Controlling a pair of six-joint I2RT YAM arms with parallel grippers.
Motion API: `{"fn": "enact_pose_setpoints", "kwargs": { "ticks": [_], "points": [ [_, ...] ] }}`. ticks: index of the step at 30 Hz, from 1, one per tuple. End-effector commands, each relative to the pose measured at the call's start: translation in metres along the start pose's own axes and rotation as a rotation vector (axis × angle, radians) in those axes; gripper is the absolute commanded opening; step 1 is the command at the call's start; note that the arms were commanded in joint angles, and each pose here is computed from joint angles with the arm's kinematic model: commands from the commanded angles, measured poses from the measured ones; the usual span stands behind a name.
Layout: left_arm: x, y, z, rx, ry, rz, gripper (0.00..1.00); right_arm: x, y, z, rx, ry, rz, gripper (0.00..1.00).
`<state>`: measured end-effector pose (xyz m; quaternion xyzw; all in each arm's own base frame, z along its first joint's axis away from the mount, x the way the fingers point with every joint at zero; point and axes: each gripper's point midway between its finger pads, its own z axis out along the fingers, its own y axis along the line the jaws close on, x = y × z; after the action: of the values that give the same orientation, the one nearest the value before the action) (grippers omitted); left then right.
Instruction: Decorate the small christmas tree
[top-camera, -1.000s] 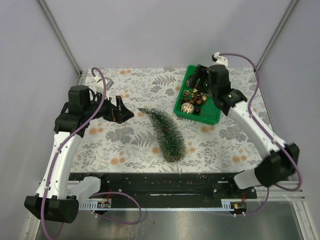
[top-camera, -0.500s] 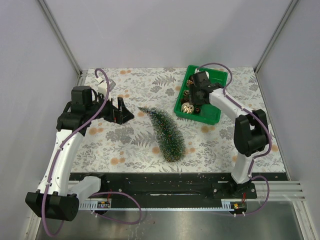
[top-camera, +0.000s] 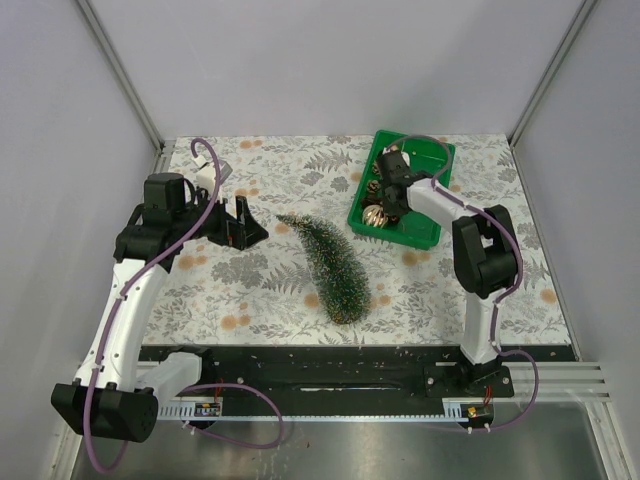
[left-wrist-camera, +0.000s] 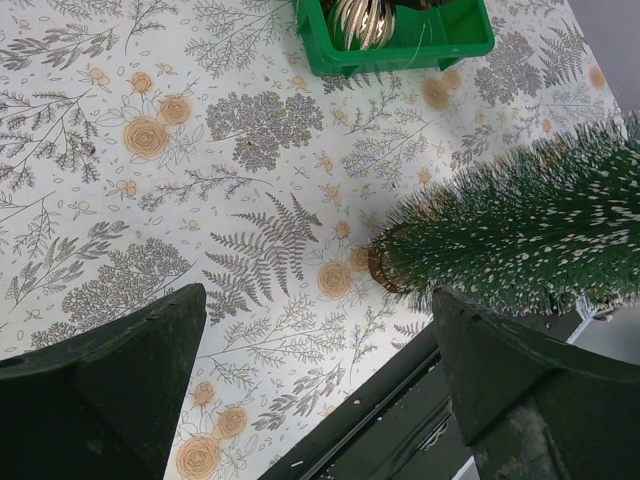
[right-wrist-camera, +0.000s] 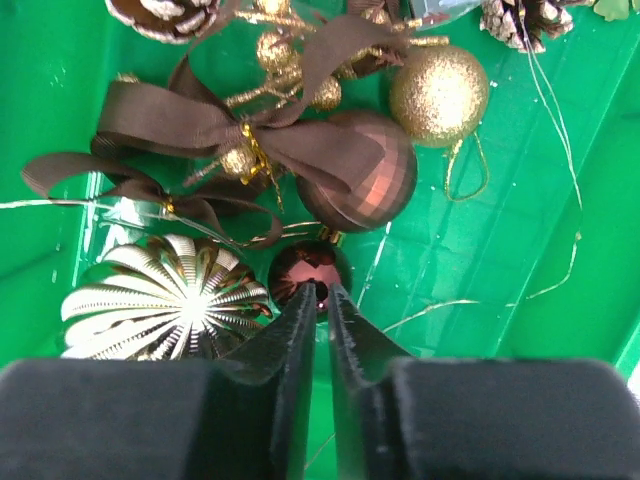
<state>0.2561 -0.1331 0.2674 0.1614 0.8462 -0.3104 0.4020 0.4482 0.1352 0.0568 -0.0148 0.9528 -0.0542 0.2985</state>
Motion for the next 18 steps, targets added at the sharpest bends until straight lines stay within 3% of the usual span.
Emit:
{"fn": "enact_pose_setpoints", "kwargs": {
  "ticks": [1,6,12,15,18],
  "points": [
    [-0.007,0.002,-0.002,-0.017,-0.035,0.043,0.99,-0.026,-0.006,-0.015,0.008,-0.087,0.042,0.11],
    [-0.008,0.001,0.001,-0.005,-0.028,0.035,0.99,-0.063,-0.015,-0.064,-0.016,-0.22,0.08,0.0],
    [-0.01,-0.001,0.0,0.005,-0.031,0.035,0.99,-0.105,-0.015,-0.129,-0.102,-0.348,0.092,0.0],
    [-0.01,-0.002,-0.001,0.004,-0.035,0.036,0.99,-0.108,-0.014,-0.14,-0.127,-0.361,0.087,0.0],
    [-0.01,-0.003,-0.003,0.002,-0.04,0.043,0.99,-0.091,-0.011,-0.13,-0.137,-0.303,0.06,0.28]
  ]
}}
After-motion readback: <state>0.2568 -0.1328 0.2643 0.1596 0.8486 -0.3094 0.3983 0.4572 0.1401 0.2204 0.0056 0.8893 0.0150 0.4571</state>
